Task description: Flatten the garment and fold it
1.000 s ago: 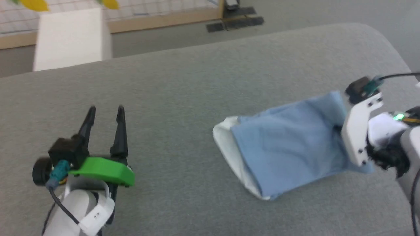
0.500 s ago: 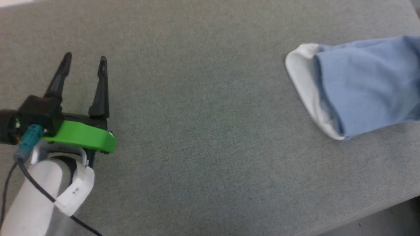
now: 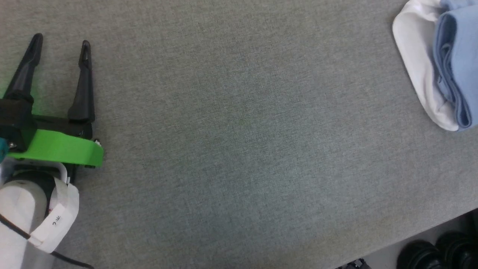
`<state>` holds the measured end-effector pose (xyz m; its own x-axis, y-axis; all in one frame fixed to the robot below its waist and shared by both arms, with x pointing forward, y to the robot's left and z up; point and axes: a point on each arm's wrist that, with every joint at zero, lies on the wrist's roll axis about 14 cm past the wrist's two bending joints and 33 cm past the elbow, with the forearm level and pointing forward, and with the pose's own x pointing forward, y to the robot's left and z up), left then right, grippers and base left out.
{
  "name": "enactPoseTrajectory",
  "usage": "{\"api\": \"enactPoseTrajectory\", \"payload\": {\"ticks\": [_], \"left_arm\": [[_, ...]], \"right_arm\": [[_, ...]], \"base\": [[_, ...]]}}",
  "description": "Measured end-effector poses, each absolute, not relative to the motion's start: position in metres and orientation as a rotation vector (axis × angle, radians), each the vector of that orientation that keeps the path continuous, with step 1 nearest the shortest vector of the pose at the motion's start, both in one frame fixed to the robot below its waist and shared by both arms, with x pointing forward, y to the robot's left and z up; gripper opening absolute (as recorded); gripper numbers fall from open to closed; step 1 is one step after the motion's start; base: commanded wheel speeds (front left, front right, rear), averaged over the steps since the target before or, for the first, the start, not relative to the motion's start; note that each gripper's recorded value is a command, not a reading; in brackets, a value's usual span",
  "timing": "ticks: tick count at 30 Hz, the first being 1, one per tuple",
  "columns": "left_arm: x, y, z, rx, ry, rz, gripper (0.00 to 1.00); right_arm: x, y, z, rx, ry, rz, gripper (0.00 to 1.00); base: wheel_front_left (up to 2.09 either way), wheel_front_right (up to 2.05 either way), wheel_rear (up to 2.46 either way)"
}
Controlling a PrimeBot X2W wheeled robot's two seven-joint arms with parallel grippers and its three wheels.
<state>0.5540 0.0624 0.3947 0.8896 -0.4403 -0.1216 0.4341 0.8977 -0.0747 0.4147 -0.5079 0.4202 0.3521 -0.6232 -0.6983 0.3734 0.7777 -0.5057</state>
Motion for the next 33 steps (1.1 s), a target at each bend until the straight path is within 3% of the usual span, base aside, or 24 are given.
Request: {"api": "enactPoseTrajectory", "payload": {"ticks": [1,2,8,14,24,33], "left_arm": [[0.554,0.062,0.392,-0.047,0.139,-0.456,1.00],[0.555,0.062,0.390,-0.049,0.140,-0.457,1.00],[0.559,0.056,0.388,-0.053,0.134,-0.465,1.00],[0.555,0.056,0.394,-0.044,0.133,-0.462,1.00],[0.536,0.058,0.427,-0.095,0.082,-0.416,1.00],[0.511,0.076,0.473,-0.139,-0.010,-0.332,1.00]], "right_arm": [[0.414,-0.509,0.418,-0.285,1.032,-0.662,0.38],[0.413,-0.510,0.416,-0.291,1.035,-0.671,1.00],[0.410,-0.516,0.427,-0.319,0.998,-0.713,1.00],[0.429,-0.503,0.456,-0.317,0.838,-0.676,1.00],[0.484,-0.439,0.563,-0.295,0.308,-0.449,1.00],[0.481,-0.366,0.639,-0.205,-0.108,-0.244,1.00]], "base": [[0.00,0.00,0.00],[0.00,0.00,0.00],[0.00,0.00,0.00],[0.00,0.00,0.00],[0.00,0.00,0.00],[0.00,0.00,0.00]]}}
